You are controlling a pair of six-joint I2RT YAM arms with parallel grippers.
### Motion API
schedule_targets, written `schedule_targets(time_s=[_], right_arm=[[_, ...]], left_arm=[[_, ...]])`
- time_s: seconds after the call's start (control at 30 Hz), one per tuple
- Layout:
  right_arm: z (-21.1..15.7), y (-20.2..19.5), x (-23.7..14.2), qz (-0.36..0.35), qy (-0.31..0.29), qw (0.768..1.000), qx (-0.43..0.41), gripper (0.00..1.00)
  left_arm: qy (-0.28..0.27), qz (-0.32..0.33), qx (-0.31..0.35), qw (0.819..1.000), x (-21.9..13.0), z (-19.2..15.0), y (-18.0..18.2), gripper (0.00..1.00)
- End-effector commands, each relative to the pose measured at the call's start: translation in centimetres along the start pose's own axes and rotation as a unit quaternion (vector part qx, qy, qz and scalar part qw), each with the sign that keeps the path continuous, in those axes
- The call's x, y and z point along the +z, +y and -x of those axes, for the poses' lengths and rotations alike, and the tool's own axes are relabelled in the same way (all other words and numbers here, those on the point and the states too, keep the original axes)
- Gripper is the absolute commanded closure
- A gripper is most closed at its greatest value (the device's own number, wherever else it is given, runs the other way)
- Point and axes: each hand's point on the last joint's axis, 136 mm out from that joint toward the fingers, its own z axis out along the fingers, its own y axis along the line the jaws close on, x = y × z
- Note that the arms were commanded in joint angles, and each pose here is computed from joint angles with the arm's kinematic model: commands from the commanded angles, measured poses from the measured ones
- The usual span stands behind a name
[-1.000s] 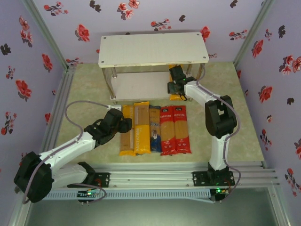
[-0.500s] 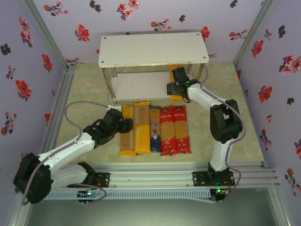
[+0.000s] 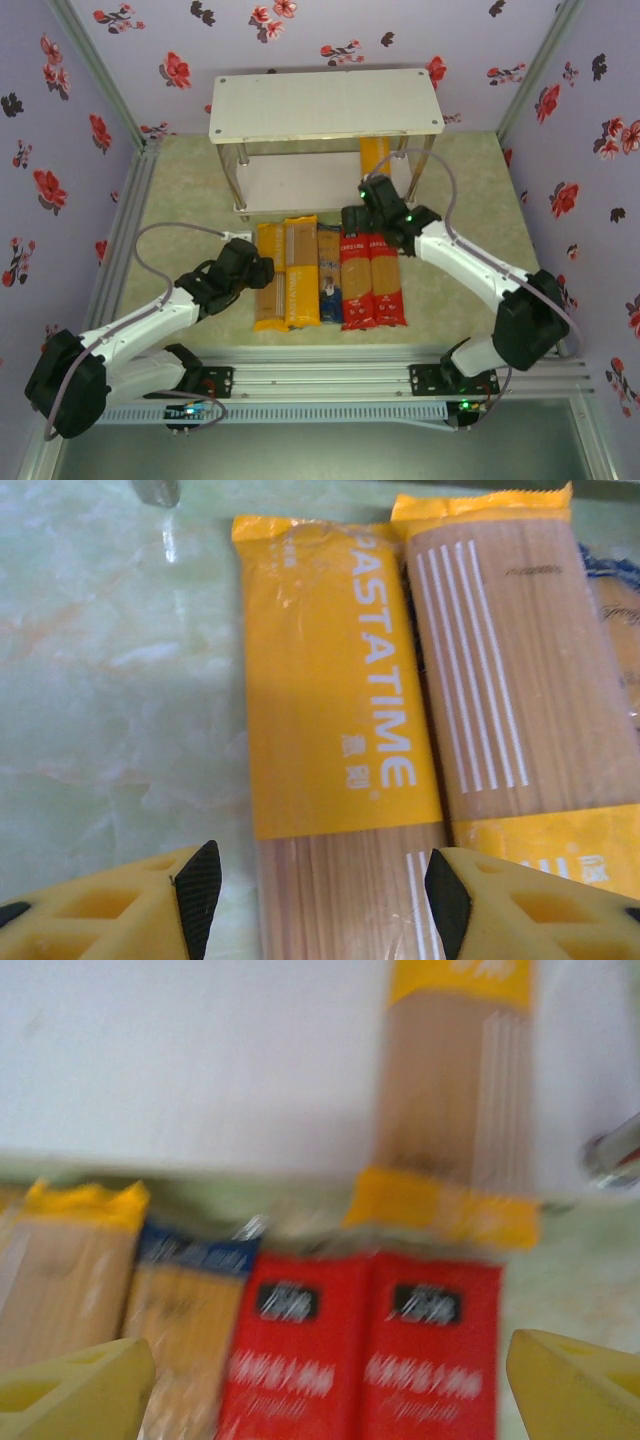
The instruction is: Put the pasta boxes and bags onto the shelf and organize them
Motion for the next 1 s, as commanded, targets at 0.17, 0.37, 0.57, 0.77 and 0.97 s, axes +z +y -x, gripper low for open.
schedule_targets(time_s=[0.17, 0.37, 0.57, 0.77, 0.97], right_arm=[[-8.2, 3.5, -1.4, 0.038, 0.073, 0.996, 0.032, 0.09], [-8.9, 3.2, -1.3, 0.040, 0.072, 0.995, 0.052, 0.09], [-8.3, 3.4, -1.7, 0.048, 0.063, 0.996, 0.042, 0.08], [-7.2, 3.0, -2.8, 0.046, 0.043, 0.997, 0.033, 0.08], [-6.3, 2.2, -3.8, 0.046, 0.023, 0.998, 0.032, 0.06]], left_arm=[[0.034, -0.050, -0.010, 0.998, -0.8, -1.2, -2.8, 0.32], [0.061, -0.086, 0.000, 0.994, -1.7, -2.8, -6.6, 0.30], [0.089, -0.088, 0.007, 0.992, -1.2, -4.5, -8.1, 0.24], [0.105, -0.086, 0.013, 0.991, -0.3, -5.3, -9.1, 0.16], [0.118, -0.089, 0.013, 0.989, 0.4, -5.6, -10.1, 0.14]])
